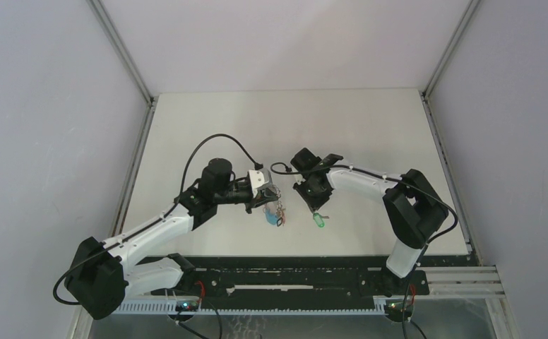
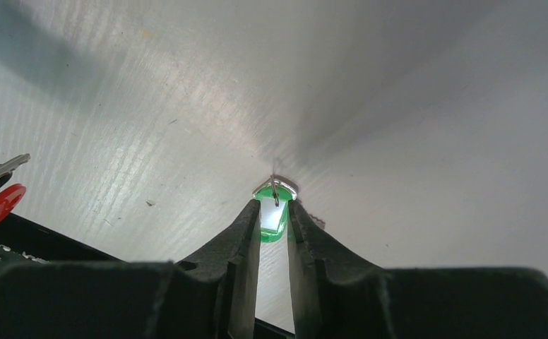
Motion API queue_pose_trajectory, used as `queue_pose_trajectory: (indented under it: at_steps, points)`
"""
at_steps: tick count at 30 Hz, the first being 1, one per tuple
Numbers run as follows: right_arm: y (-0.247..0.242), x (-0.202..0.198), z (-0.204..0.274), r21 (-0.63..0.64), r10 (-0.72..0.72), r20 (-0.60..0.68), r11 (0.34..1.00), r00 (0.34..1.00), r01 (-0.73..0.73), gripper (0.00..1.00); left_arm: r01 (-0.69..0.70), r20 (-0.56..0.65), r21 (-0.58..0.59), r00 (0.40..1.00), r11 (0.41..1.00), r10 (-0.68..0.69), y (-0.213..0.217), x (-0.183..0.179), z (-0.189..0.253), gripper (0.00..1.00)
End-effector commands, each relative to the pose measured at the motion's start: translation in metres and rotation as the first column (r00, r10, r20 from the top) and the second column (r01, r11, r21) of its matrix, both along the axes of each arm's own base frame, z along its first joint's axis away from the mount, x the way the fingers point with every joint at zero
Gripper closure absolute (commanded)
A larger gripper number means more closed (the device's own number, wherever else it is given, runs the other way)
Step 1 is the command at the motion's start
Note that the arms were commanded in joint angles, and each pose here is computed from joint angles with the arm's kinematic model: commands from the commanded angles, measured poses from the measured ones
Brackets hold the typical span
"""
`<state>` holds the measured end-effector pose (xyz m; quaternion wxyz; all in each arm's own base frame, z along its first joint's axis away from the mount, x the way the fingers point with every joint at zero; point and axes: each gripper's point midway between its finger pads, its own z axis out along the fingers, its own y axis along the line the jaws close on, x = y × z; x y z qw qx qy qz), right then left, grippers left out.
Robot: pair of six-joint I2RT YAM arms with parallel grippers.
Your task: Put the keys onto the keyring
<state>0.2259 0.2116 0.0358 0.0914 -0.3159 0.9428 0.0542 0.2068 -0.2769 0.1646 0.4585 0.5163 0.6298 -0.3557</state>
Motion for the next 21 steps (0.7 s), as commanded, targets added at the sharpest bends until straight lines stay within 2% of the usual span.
queue_pose_trajectory:
  at_steps: [1,21]
  points:
    - [0.006,0.01,0.004,0.014,0.011,0.014,1.0,1.0,-0.011,0.8,0.016,0.038,-0.05,0.999,0.999,-0.014,-0.003,0.0,0.013,1.0]
    - [0.007,0.006,-0.009,0.006,0.017,-0.043,1.0,0.999,-0.017,0.89,0.02,0.036,-0.051,0.999,0.999,-0.018,-0.003,-0.001,0.013,1.0]
